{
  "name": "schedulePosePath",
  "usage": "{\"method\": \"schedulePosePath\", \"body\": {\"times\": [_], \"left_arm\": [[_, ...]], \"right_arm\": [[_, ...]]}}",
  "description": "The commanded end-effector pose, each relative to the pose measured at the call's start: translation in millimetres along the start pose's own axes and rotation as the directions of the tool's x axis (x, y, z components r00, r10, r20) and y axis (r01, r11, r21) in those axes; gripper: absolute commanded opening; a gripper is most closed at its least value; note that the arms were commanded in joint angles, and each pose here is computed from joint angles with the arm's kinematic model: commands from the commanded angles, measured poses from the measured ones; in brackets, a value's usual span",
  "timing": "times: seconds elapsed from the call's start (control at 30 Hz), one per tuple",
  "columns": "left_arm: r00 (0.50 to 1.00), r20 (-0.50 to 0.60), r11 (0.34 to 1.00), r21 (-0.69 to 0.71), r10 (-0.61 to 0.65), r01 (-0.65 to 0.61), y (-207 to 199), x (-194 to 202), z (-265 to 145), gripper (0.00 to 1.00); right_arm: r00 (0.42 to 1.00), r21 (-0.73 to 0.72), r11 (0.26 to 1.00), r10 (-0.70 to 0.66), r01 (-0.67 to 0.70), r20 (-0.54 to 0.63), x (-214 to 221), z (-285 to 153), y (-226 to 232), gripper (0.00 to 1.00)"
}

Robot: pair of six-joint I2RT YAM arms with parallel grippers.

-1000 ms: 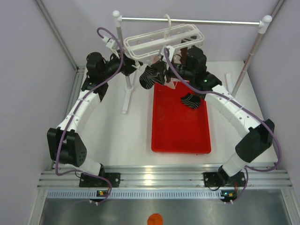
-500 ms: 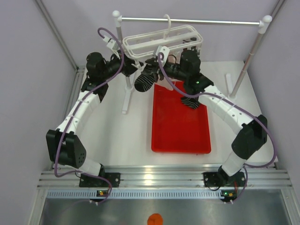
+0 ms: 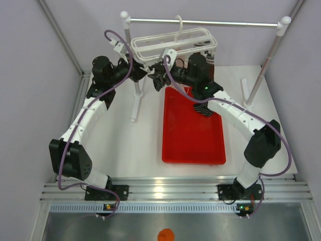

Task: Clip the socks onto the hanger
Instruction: Open the clamp at the hanger.

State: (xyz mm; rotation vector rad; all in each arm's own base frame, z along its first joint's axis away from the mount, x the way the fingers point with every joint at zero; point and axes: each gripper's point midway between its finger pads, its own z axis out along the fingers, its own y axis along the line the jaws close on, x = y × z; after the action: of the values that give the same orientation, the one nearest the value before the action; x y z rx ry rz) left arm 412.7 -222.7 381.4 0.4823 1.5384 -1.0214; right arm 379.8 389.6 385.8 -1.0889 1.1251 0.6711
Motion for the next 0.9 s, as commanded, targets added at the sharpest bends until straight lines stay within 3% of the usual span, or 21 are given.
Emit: {"method": "schedulePosePath", "body": {"times": [0.0, 0.27, 0.47, 0.53, 0.6, 0.63, 0.73, 0.77, 0.8, 0.87], "left_arm": [[0.995, 0.06, 0.996, 0.033, 0.079, -0.081, -22.8, -30.7, -6.3, 0.0], [0.995, 0.05, 0.996, 0.025, 0.083, -0.084, -23.0, -27.9, -5.3, 0.0], [0.996, 0.047, 0.996, 0.019, 0.081, -0.082, -23.1, -27.4, -5.8, 0.0], [0.996, 0.047, 0.996, 0.019, 0.082, -0.083, -25.4, -28.5, -7.8, 0.0], [0.996, 0.041, 0.996, 0.015, 0.084, -0.085, -27.1, -29.1, -11.4, 0.06], [0.996, 0.038, 0.997, 0.014, 0.081, -0.082, -27.3, -29.1, -13.7, 0.14], [0.996, 0.078, 0.999, 0.023, 0.037, -0.039, -22.9, -42.1, -36.3, 0.36], [0.996, 0.074, 0.998, 0.04, -0.047, 0.044, -21.2, -33.6, -42.7, 0.42], [0.992, 0.126, 0.995, 0.099, 0.001, -0.014, -35.6, -48.6, -53.3, 0.46], [0.989, 0.146, 0.994, 0.112, -0.021, 0.004, -35.7, -50.2, -70.3, 0.54]], "right_arm": [[0.994, 0.002, 1.0, -0.029, 0.029, 0.106, -39.3, 10.9, -0.8, 0.43], [0.995, 0.024, 1.0, -0.018, 0.016, 0.095, -38.7, 16.7, -2.7, 0.4], [0.998, 0.036, 0.999, -0.025, 0.023, 0.06, -30.4, 20.1, -4.8, 0.11], [0.998, 0.028, 0.999, -0.019, 0.018, 0.052, -29.2, 19.4, -3.9, 0.06], [0.998, 0.009, 1.0, 0.006, -0.006, 0.063, -33.3, 15.1, -5.6, 0.0], [0.997, -0.007, 1.0, 0.022, -0.021, 0.072, -36.0, 13.9, -6.1, 0.0], [0.978, -0.1, 0.979, 0.187, -0.178, 0.088, -42.5, 6.7, -5.0, 0.0], [0.97, -0.132, 0.966, 0.233, -0.222, 0.076, -36.2, 7.7, -4.1, 0.0], [0.964, -0.187, 0.954, 0.252, -0.234, 0.081, -40.6, 3.2, -2.4, 0.0], [0.929, -0.25, 0.906, 0.366, -0.342, 0.056, -38.0, 1.7, 4.5, 0.0]]}}
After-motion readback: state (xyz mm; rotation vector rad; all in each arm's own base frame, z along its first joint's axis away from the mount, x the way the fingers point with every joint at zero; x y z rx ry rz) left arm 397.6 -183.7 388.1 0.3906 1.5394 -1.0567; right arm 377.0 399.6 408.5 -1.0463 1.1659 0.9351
